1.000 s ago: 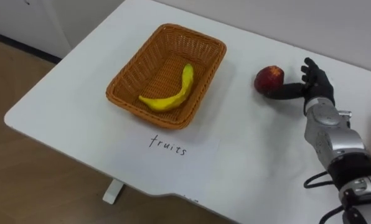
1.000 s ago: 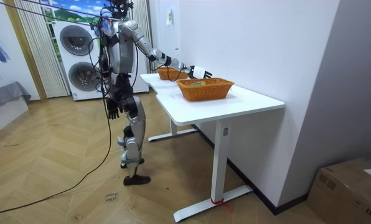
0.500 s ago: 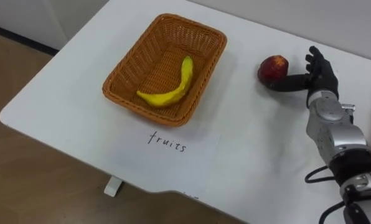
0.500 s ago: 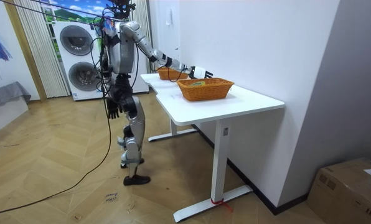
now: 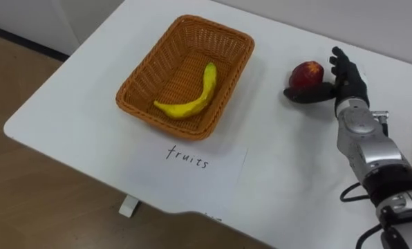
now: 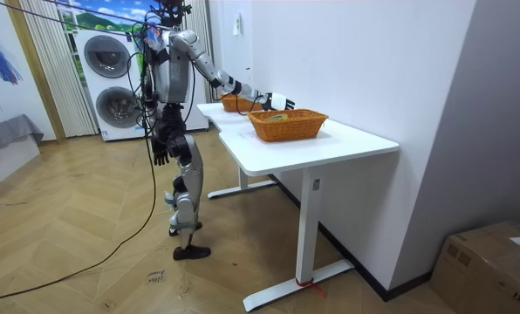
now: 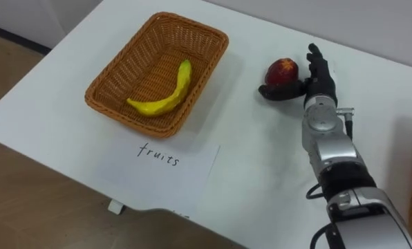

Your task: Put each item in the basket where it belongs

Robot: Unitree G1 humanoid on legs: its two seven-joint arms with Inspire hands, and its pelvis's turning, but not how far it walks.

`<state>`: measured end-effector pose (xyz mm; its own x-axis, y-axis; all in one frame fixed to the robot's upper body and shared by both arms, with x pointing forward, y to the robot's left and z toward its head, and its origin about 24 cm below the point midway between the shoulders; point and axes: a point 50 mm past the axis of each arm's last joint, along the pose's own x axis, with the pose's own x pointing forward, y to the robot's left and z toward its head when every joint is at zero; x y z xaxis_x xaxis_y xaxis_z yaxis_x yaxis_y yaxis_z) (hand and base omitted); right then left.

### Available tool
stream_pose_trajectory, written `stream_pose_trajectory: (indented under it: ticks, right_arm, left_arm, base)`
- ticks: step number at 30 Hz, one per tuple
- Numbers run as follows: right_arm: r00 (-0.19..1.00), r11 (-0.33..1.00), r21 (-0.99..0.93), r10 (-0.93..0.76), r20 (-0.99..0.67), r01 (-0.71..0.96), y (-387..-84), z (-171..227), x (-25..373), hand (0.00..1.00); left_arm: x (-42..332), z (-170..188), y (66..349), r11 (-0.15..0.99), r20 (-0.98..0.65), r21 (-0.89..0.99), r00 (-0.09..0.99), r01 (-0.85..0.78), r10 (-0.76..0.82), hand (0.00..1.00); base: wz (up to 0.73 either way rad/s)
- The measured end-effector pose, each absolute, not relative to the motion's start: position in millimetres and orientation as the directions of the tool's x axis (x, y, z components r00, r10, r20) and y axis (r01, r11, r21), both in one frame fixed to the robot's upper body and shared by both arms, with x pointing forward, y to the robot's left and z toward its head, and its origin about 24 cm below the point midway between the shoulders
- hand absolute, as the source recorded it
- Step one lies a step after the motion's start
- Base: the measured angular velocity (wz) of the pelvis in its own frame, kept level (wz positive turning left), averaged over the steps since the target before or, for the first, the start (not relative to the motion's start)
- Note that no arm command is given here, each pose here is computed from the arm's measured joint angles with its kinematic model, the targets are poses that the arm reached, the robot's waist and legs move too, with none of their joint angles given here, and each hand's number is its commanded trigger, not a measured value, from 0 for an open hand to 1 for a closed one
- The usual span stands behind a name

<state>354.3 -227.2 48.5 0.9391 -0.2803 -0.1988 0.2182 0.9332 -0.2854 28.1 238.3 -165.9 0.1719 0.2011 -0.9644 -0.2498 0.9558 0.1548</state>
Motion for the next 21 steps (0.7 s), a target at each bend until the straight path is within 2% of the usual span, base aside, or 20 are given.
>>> stream_pose_trajectory:
  ticks: [21]
  right_arm:
    - [0.956,0.918,-0.385,-0.191,-0.223,0.094,-216.1,41.7,353.8,0.0]
  left_arm:
    - [22.7,-168.3,234.2,0.974,-0.976,0.138,0.142,-0.18,0.165,0.0]
  base:
    - [0.01]
